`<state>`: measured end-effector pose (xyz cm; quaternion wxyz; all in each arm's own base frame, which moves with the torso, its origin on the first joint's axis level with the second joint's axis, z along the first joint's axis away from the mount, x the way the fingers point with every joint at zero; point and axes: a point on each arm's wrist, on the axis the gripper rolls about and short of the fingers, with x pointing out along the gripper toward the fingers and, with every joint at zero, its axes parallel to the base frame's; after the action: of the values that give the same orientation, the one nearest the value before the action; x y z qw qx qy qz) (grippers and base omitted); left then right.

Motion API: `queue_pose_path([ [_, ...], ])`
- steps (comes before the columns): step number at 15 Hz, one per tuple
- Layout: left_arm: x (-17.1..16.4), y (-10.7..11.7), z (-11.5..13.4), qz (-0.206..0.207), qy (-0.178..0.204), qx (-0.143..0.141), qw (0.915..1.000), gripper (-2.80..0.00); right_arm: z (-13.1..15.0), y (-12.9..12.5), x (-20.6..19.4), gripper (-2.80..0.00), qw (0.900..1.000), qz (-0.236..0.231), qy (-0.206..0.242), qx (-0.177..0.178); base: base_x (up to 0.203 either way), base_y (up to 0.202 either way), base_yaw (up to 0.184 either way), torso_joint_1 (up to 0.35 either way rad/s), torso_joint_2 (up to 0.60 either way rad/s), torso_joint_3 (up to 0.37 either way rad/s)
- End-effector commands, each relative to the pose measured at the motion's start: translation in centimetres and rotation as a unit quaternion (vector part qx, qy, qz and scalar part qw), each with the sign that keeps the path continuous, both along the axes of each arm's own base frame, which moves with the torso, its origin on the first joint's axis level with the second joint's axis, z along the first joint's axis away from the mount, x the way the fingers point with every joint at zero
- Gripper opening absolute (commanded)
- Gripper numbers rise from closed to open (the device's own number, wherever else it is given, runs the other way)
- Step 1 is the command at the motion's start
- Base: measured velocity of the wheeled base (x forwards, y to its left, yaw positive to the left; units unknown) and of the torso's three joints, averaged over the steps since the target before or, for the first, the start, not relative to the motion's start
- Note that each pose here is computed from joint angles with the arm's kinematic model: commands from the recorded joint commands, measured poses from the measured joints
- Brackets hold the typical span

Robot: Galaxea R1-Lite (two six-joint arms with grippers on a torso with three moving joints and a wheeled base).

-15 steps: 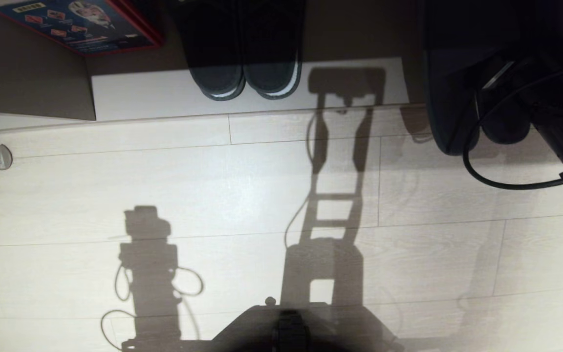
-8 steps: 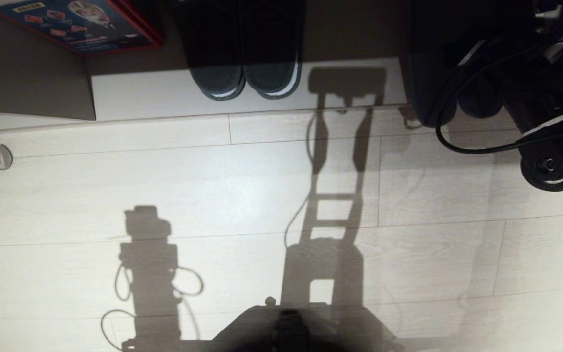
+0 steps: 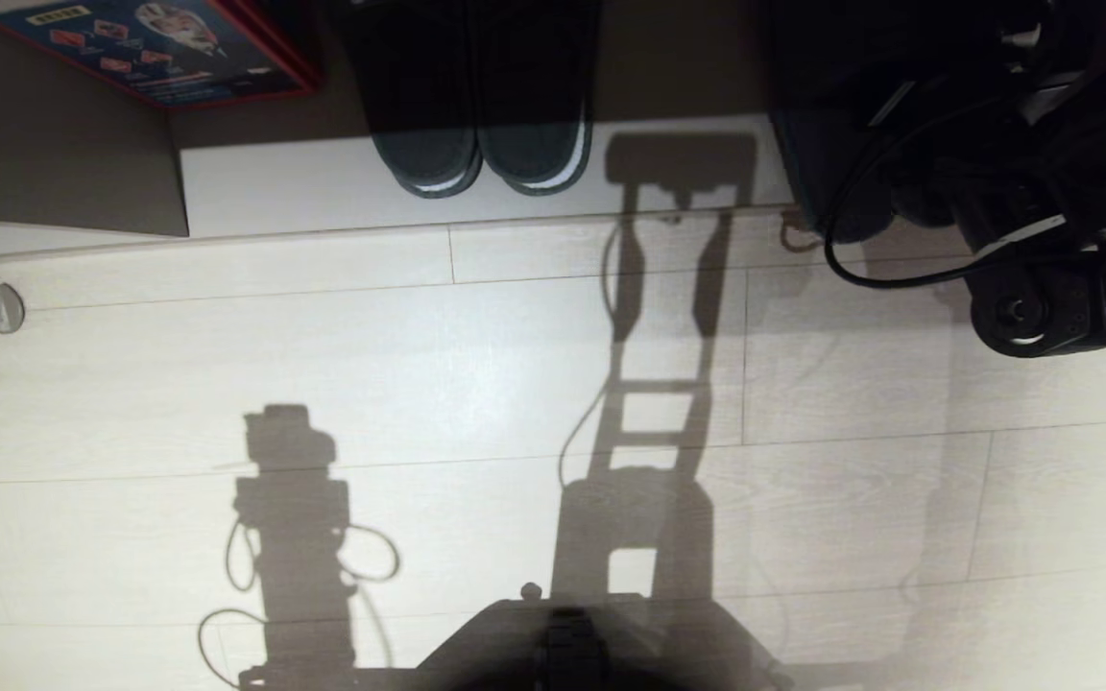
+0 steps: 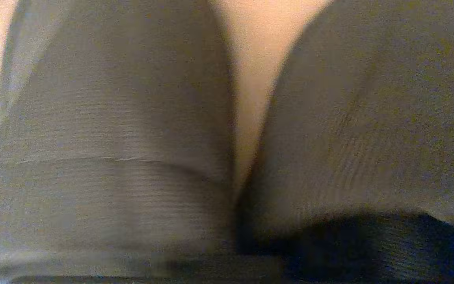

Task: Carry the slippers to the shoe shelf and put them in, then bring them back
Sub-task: Place the slippers into the shoe cabinet

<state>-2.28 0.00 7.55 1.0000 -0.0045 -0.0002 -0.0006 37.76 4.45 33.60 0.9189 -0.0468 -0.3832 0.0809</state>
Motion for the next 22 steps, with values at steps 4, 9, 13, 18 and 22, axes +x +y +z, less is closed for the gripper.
queue_pose_path([
  [4,0.0,0.0,0.0,0.0,-0.001,0.0,1.0,-2.8,0.4,0.0,0.0,0.0,1.0,-0.001,-0.005,0.001,0.0,0.0,0.0,0.0,0.0,0.0],
  [9,0.0,0.0,0.0,0.0,-0.001,0.0,1.0,-2.8,0.6,-0.2,-0.4,0.0,1.0,-0.004,0.003,-0.001,0.0,0.0,0.0,0.0,0.0,0.0],
  [13,0.0,0.0,0.0,0.0,-0.001,0.0,1.0,-2.8,0.3,-0.3,-1.4,0.0,1.0,-0.001,0.021,-0.006,0.0,0.0,0.0,0.0,0.0,0.0],
  [18,0.0,0.0,0.0,0.0,0.0,0.0,1.0,-2.8,-0.9,-0.4,-2.6,0.0,0.999,0.001,0.053,-0.012,0.0,0.0,0.0,0.0,0.0,0.0],
  [22,0.0,0.0,0.0,0.0,0.0,0.001,1.0,-2.8,-1.7,-0.6,-3.5,0.0,0.997,0.002,0.069,-0.016,0.0,0.0,0.0,0.0,0.0,0.0],
])
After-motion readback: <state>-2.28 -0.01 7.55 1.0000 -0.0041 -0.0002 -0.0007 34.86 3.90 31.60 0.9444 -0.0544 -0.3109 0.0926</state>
